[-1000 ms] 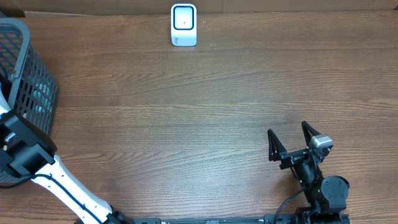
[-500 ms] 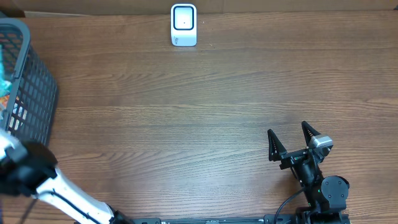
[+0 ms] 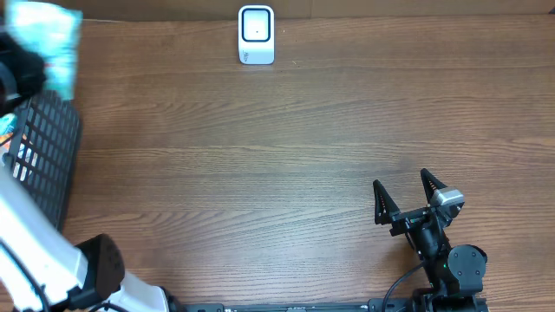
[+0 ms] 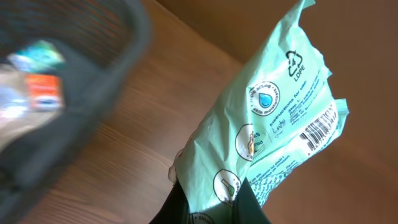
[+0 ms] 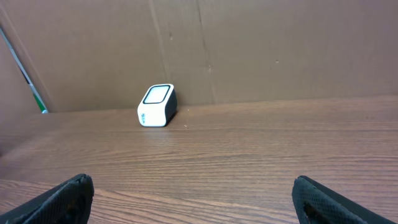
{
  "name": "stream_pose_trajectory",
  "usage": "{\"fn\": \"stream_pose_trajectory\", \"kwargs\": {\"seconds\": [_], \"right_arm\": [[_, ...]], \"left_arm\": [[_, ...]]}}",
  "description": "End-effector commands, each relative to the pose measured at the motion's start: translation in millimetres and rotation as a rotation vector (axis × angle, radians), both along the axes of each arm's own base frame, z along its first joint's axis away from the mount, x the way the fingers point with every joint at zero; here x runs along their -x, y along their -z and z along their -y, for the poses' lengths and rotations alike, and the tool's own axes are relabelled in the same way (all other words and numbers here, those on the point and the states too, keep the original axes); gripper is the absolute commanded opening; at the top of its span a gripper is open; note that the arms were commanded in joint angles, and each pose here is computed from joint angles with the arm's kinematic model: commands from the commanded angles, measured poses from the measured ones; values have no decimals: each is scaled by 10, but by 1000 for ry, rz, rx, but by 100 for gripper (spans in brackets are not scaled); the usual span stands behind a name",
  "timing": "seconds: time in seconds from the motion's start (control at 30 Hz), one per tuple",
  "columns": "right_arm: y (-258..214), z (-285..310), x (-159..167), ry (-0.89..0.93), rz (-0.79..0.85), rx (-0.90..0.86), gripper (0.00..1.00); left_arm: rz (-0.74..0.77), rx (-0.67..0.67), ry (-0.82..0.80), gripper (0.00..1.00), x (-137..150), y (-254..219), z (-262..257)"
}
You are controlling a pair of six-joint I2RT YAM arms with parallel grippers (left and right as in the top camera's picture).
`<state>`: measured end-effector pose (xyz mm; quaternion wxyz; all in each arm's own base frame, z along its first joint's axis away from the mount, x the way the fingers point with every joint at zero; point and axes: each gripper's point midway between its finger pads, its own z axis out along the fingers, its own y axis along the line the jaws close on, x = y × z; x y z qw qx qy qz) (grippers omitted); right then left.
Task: Scan the item barcode
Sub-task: 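Carry the green packet to the table center and release it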
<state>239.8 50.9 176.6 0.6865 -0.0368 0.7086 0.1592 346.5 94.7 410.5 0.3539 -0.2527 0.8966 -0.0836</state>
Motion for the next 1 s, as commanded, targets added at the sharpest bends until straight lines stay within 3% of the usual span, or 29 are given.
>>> {"fn": "stream_pose_trajectory", "kwargs": {"seconds": [0.0,0.27,0.53,0.7,0.83,0.97], "right_arm": [[12,3,-1,1,6,0,100],[12,3,-1,1,6,1,100],[12,3,-1,1,6,0,100],[12,3,-1,1,6,0,100],[12,3,-1,1,6,0,100],[12,3,-1,1,6,0,100]], "left_arm": [[-144,12,237,4,-224,473,525],[-420,25,599,4,-313,1701,1681],[-435,15,797,4,-259,2713,2577],[-381,89,754,4,-264,3106,2965],[-389,226,577,4,-192,3435,3193],[-392,302,498,4,-101,3581,3360]]}}
